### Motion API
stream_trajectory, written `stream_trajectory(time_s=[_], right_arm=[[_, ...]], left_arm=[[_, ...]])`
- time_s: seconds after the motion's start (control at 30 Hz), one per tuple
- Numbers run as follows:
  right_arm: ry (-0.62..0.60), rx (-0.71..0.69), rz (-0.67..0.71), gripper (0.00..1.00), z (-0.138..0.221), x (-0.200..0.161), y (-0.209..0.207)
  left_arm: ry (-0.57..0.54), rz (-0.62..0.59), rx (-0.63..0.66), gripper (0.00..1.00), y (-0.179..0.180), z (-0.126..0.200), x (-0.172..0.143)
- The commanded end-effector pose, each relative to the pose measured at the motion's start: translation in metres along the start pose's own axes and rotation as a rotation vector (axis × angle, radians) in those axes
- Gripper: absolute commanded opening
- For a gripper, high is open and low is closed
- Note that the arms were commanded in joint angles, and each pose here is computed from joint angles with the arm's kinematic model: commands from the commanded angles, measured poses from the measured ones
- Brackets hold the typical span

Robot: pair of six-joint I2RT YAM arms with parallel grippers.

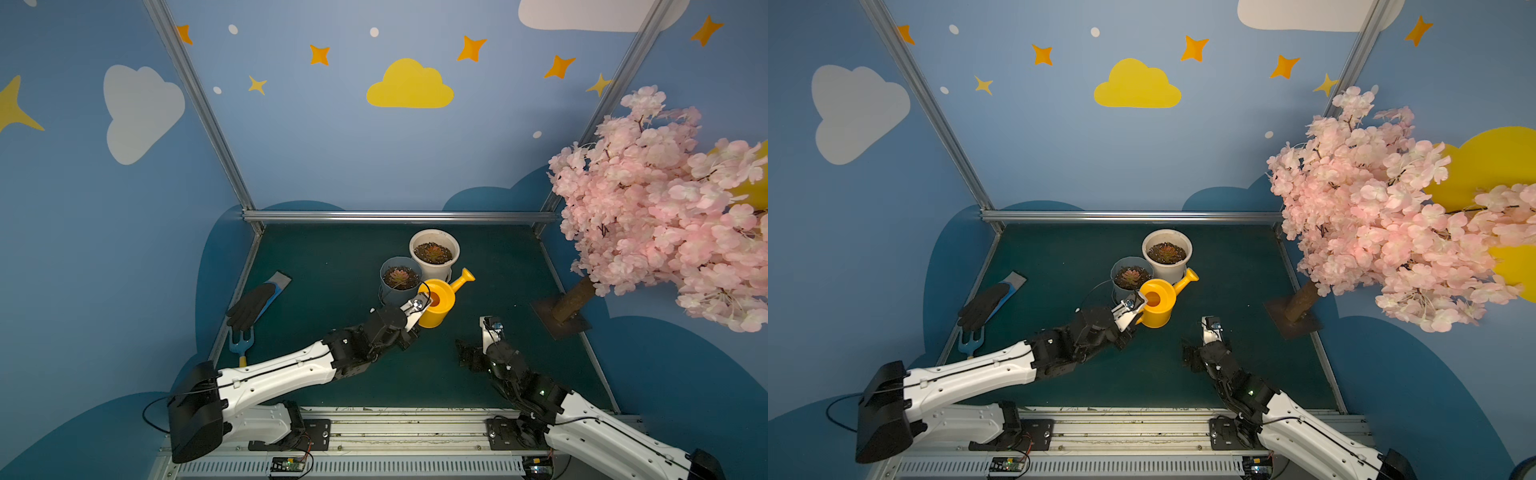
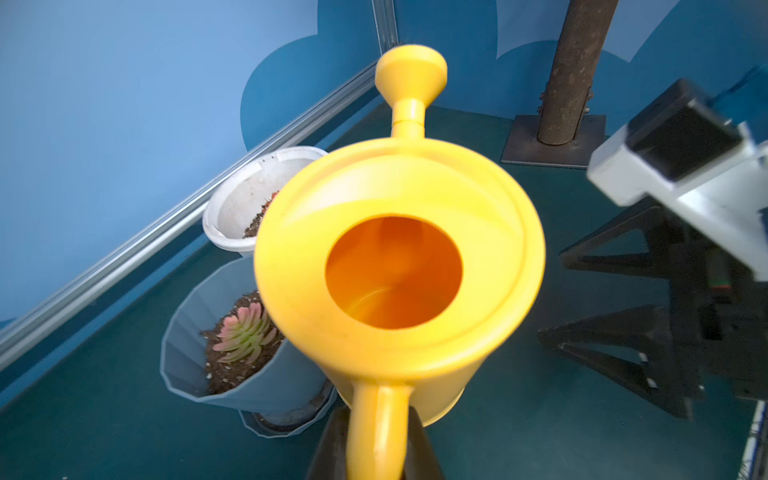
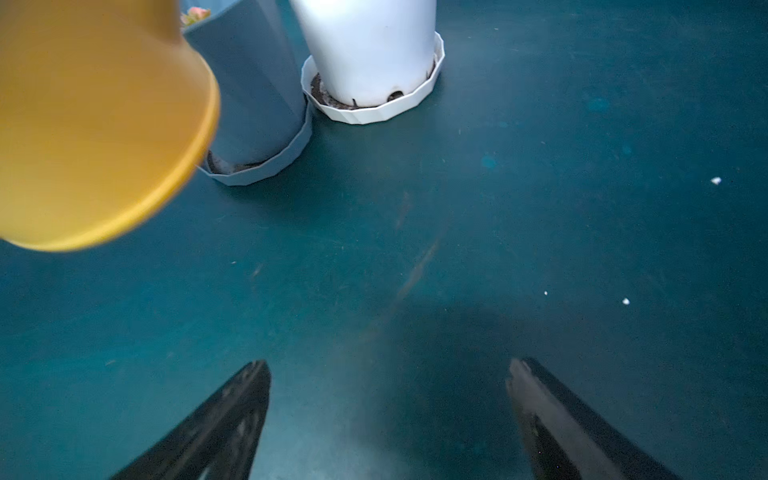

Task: Water the succulent around the soil edge
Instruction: Pick up the watering can from the center of the board, then water the soil of the potted plant with water.

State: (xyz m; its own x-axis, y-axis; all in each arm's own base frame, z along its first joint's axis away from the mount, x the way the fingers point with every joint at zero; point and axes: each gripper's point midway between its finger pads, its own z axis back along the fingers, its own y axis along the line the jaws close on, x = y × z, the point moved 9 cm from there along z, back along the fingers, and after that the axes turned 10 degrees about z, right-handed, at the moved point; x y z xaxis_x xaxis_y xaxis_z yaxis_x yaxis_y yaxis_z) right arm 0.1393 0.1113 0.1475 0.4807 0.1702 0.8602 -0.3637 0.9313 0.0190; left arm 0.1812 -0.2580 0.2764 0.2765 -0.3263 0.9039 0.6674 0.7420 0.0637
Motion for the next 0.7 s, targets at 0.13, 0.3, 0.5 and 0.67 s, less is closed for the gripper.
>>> stream_trajectory(time_s=[0.13, 0.3, 0.5, 0.67], right_arm=[[-0.139, 0.182, 0.077, 0.95, 0.004, 0.026, 0.018], [-0.158, 0.169, 0.117, 0.95, 0.006, 0.042, 0.019], [-0.161, 0.136, 0.166, 0.95, 0.007, 0.066, 0.020], [-0.201, 0.140, 0.184, 0.95, 0.006, 0.076, 0.019]], left_arm=[[0.239, -0.194, 0.022, 0.03, 0.026, 0.031, 0.008], [0.328, -0.241, 0.122, 0.03, 0.040, 0.046, 0.018], [0.455, -0.312, 0.232, 0.03, 0.053, 0.053, 0.033], [0.516, -0.321, 0.285, 0.03, 0.068, 0.050, 0.041]])
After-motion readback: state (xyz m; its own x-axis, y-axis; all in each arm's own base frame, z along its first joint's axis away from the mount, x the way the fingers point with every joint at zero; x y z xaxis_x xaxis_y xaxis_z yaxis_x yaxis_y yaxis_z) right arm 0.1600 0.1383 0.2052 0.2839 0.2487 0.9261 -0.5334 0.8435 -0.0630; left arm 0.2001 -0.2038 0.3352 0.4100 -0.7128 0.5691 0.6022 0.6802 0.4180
